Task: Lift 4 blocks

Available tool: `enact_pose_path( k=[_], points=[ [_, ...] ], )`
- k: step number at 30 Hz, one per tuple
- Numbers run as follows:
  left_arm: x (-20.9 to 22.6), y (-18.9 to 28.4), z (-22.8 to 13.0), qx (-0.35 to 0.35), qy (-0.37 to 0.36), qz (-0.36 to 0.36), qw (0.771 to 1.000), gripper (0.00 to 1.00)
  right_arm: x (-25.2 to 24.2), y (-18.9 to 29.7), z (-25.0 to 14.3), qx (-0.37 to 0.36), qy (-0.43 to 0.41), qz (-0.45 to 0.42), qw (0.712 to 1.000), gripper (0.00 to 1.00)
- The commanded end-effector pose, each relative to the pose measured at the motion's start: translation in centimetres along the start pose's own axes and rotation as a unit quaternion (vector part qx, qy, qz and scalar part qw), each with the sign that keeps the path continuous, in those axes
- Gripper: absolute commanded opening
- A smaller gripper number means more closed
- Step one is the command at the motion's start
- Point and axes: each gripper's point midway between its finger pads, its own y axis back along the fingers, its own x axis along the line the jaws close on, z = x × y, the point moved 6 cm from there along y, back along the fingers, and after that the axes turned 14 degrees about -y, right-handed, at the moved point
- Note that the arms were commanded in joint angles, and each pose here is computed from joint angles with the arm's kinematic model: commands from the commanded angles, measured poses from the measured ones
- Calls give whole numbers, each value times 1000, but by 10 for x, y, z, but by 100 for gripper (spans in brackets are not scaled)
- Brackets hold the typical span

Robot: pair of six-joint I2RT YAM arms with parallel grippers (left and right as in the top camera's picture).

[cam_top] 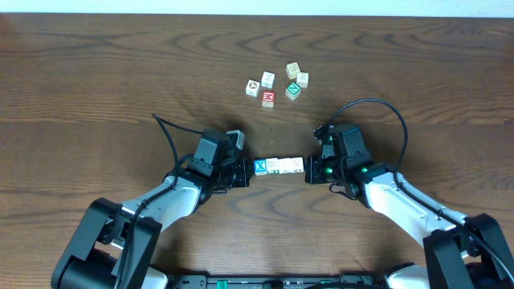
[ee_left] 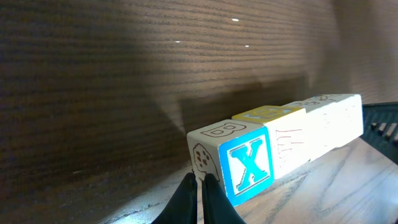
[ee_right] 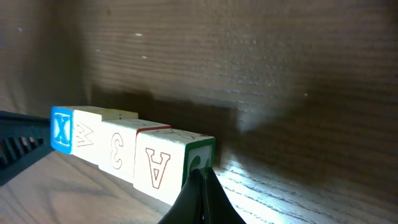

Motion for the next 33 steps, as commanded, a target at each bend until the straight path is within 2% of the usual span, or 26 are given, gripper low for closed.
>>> enact_pose_path(
  k=[1,33],
  points=[
    [-30,1,16,-8,-30,-68,997,7,32,6,-12,46,31,91,994,1],
    [-39,4,28,-16,-27,-87,996,7,32,6,-13,47,30,91,994,1]
  ],
)
